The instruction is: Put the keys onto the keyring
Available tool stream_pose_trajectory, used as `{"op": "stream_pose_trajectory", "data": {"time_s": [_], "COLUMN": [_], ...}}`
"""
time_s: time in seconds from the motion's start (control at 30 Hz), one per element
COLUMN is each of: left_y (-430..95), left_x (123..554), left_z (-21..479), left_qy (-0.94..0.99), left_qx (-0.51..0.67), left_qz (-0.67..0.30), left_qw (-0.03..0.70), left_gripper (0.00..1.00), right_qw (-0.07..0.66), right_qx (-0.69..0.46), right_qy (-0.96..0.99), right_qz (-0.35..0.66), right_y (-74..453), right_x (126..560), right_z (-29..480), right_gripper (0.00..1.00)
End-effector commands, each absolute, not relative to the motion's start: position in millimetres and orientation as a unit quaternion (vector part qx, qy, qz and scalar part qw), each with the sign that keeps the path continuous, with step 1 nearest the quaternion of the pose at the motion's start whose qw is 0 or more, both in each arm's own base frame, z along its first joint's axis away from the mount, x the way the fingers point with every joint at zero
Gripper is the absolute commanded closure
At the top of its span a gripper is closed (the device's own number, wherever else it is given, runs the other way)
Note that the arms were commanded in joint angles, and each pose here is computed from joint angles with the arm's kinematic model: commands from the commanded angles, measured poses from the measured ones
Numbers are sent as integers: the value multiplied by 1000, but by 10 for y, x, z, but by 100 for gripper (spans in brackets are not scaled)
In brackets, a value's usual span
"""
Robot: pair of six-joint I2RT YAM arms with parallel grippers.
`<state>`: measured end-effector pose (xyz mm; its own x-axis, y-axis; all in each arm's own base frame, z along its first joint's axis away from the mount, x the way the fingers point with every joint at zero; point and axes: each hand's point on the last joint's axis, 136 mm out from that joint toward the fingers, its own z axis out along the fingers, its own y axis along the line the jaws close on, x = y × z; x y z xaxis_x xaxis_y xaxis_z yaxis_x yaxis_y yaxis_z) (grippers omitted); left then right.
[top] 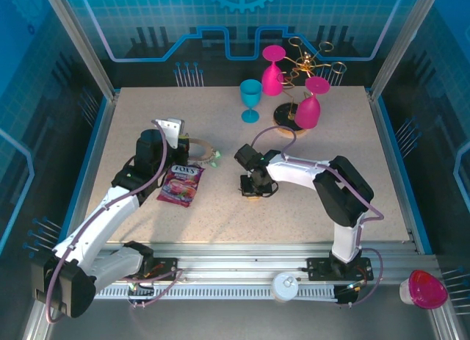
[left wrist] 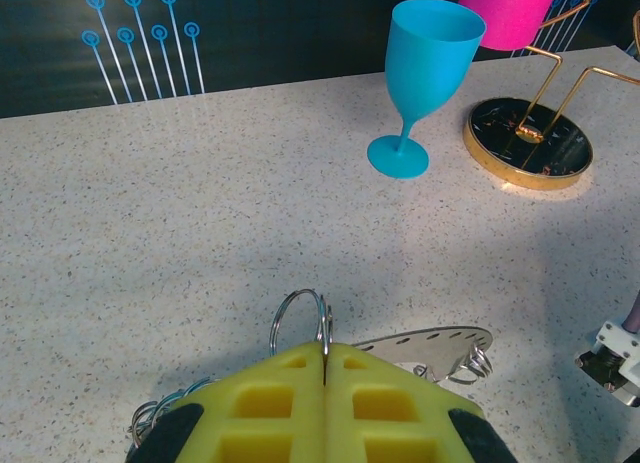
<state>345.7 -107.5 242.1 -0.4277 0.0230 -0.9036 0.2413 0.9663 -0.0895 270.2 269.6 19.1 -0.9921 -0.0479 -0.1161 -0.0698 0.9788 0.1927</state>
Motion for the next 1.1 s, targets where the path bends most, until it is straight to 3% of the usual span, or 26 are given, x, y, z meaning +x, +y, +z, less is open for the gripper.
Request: {"op": "stream_pose_trajectory", "data": {"time_s": [0.0,0.37,0.8,1.07], "left_y": [-1084,-1090,-1091,-1094], "left_x": [3512,3503,3501,3499], "left_z": [2557,2561,2555,2549], "left_qy": [822,821,821,821], "left_qx": [84,87,89,92], "left_qz": [-109,-109,-109,-107], "left_qw": [553,553,553,552], "left_gripper": [100,100,100,100], "right_qw": [46,52,59,56], "right_qx": [-29,-26,-25,-40], "right_qy": [993,991,991,992], "right_qz": [102,118,117,108], "right_y": [2734,2810,2810,2844], "right_x": [2722,2762,2787,2787], "right_z": [143,211,247,210], "right_gripper": [86,82,99,96]}}
